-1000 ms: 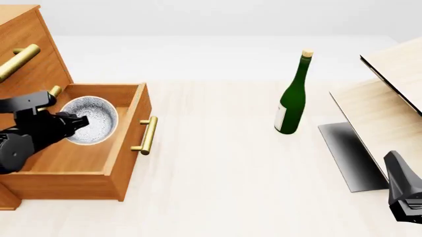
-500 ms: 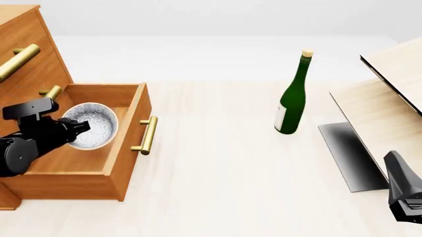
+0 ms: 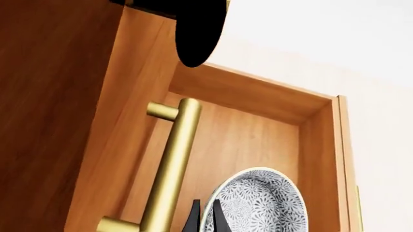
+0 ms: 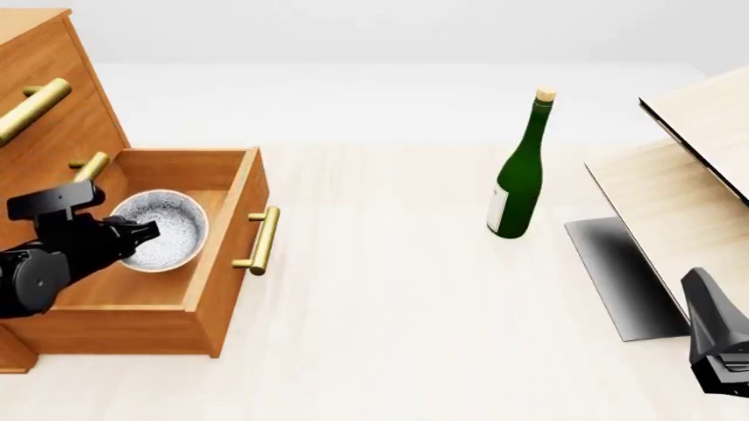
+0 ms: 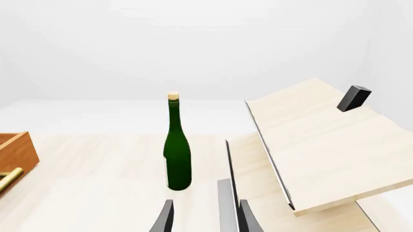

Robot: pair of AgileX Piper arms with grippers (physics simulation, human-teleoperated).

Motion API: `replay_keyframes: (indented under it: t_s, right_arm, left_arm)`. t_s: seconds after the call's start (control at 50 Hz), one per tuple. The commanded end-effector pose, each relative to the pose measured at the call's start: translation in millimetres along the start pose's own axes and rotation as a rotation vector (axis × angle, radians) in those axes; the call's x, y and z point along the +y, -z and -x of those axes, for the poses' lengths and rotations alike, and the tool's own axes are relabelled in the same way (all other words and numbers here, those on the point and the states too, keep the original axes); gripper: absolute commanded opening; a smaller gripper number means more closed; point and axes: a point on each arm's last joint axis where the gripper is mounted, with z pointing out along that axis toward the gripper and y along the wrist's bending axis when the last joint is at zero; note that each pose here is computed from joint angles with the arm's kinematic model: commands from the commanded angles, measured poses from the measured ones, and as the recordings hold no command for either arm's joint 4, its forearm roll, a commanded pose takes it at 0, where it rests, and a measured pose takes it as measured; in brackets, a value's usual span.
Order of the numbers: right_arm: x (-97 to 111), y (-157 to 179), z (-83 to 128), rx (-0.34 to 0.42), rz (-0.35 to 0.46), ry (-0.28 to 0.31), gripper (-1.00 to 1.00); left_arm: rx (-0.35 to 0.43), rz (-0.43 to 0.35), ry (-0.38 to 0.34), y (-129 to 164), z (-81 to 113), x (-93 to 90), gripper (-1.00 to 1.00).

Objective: Put the bowl in the bottom drawer of the cabinet and close it.

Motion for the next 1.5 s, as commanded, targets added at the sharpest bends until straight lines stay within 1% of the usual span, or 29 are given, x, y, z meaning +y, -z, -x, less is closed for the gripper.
replay_keyframes:
  t_s: [0.02, 0.46, 0.48, 0.84, 1.04, 1.24, 1.5]
  right_arm:
    - [0, 0, 0, 0.000, 0.000, 0.000, 1.00]
    - [0, 0, 0, 0.000, 0.000, 0.000, 1.00]
    - [0, 0, 0, 0.000, 0.000, 0.000, 1.00]
    - [0, 0, 0, 0.000, 0.000, 0.000, 1.00]
    - [0, 0, 0, 0.000, 0.000, 0.000, 1.00]
    - [0, 0, 0, 0.000, 0.000, 0.000, 1.00]
    - [0, 0, 0, 0.000, 0.000, 0.000, 1.00]
  left_arm:
    - [0.006, 0.015, 0.027, -5, -2.4, 4.5, -1.00]
    - [0.025, 0.032, 0.023, -11, -8.7, 10.1, -1.00]
    - [0.024, 0.031, 0.020, -11, -8.7, 10.0, 1.00]
    - [0.039, 0.049, 0.014, -18, -12.4, 15.8, 1.00]
    - [0.003, 0.053, 0.001, -5, -4.8, 17.4, 1.00]
    - [-0.006, 0.052, 0.008, 6, -2.2, 16.6, 1.00]
    - [-0.018, 0.031, 0.006, 18, -1.2, 9.9, 1.00]
